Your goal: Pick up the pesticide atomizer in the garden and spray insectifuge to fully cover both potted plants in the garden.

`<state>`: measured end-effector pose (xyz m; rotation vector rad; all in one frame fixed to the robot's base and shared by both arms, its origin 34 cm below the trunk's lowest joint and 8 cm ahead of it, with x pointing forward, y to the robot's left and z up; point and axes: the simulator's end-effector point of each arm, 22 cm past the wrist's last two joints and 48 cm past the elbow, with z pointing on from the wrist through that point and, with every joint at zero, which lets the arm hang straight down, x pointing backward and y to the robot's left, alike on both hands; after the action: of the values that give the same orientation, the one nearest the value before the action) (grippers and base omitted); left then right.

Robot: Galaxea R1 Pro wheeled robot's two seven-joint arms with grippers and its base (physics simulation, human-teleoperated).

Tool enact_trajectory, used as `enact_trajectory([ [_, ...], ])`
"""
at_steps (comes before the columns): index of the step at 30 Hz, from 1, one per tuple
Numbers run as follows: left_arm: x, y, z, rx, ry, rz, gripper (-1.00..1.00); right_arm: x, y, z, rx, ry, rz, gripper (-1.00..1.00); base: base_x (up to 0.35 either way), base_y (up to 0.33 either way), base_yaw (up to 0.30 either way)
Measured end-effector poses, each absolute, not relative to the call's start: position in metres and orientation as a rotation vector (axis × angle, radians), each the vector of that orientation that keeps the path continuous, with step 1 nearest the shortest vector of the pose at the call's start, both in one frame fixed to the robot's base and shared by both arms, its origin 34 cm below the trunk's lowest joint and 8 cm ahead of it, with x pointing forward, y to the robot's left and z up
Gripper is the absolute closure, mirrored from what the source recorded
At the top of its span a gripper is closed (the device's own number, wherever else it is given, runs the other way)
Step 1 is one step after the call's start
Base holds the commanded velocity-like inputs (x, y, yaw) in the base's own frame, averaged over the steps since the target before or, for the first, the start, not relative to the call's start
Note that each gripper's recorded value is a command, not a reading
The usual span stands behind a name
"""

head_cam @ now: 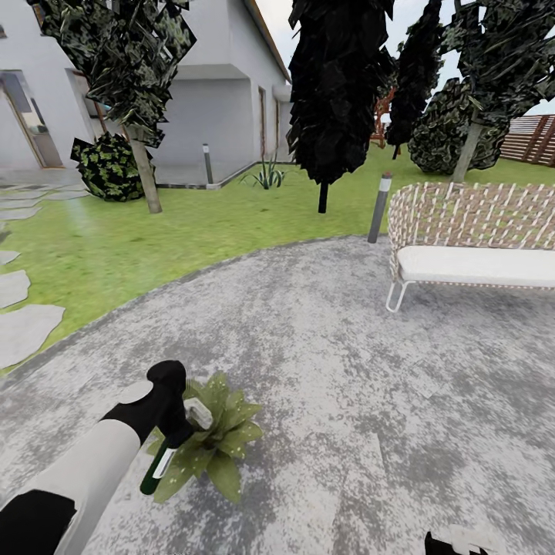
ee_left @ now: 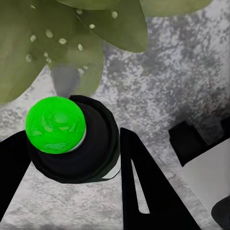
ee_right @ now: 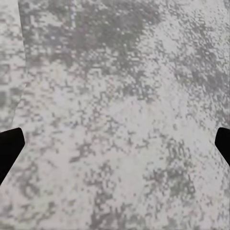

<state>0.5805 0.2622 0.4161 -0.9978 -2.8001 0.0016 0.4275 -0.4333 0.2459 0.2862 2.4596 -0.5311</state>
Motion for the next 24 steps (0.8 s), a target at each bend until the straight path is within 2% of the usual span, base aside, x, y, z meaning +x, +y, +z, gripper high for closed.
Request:
enact_trajectory([
  [6, 0.583, 0.245, 0.417, -1.026, -2.804, 0.023, 1.00, 0.428, -0.433, 0.246, 0.286, 2.459, -0.531, -1.00, 0.000, -0.179, 0.217],
  [12, 0.582, 0.249, 0.417, -1.022, -2.802, 0.017, 1.00, 0.427, -0.433, 0.245, 0.286, 2.461, -0.530, -1.00, -0.168, -0.180, 0.013],
  [24, 0.571, 0.259, 0.408, -1.002, -2.780, 0.001, 1.00, 0.427, -0.441, 0.248, 0.285, 2.455, -0.543, -1.00, -0.018, -0.009, 0.000],
])
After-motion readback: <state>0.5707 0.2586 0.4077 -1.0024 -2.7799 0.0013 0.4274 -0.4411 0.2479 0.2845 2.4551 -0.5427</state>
